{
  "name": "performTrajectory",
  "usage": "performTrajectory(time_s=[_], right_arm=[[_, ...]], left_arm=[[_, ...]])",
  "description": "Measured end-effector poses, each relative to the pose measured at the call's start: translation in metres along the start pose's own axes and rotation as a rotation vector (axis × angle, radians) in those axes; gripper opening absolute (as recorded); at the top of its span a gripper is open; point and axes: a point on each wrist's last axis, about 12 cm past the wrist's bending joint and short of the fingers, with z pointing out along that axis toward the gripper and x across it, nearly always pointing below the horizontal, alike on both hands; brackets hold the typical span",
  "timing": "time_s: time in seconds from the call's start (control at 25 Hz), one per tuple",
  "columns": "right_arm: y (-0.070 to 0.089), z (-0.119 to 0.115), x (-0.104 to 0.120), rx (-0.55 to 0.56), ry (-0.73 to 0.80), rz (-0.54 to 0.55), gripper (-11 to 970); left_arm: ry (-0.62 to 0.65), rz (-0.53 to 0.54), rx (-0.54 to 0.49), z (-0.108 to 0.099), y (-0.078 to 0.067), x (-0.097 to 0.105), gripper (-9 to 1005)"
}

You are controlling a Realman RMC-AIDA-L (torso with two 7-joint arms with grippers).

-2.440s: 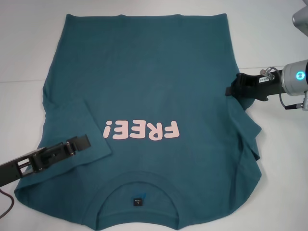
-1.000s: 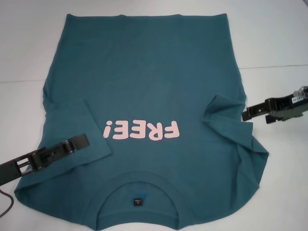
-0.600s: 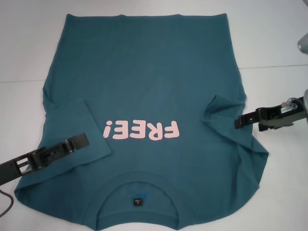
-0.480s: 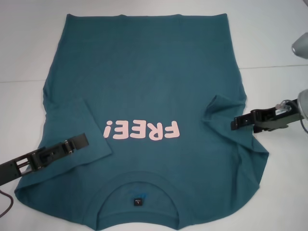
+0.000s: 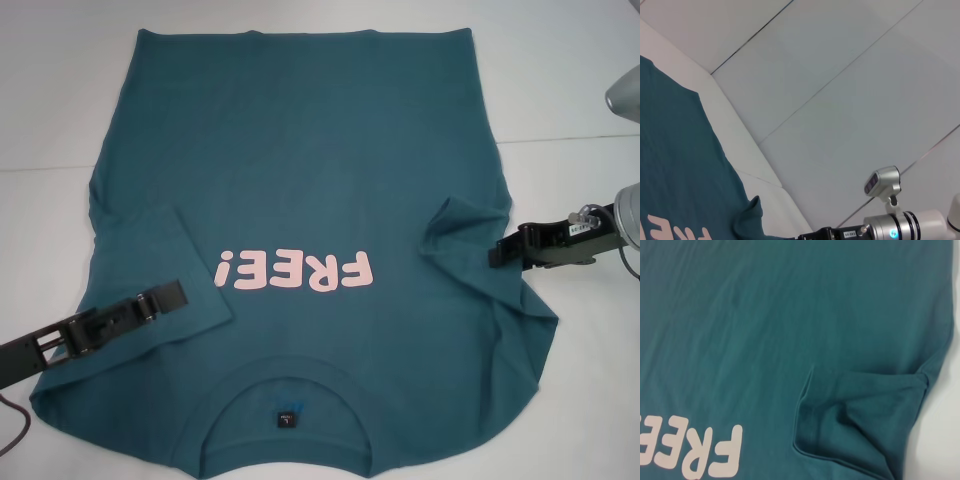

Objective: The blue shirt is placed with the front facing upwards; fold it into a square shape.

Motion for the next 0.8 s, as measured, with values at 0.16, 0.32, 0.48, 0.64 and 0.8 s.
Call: performTrajectory(time_s=[0.16, 0.32, 0.48, 0.64, 0.8], right_arm=[[0.0, 0.0, 0.0, 0.001, 0.0, 0.003, 426], [0.001, -0.001, -0.002, 0.001, -0.002, 0.002, 240], [0.002, -0.004, -0.003, -0.006, 0.006, -0.001, 151], [0.004, -0.009, -0.007, -0.018, 0.004, 0.002, 94], [0.008, -0.012, -0.01, -0.053, -0.002, 0.016, 37]], left_arm=[[0.004, -0.006, 0.006, 0.002, 0.0, 0.001, 951], [0.006, -0.007, 0.005, 0.002, 0.0, 0.001, 951], [0.004, -0.006, 0.006, 0.002, 0.0, 0.0, 951], [-0.001, -0.006, 0.004, 0.001, 0.001, 0.0, 951], [-0.01, -0.006, -0.005, -0.002, 0.001, -0.001, 951]])
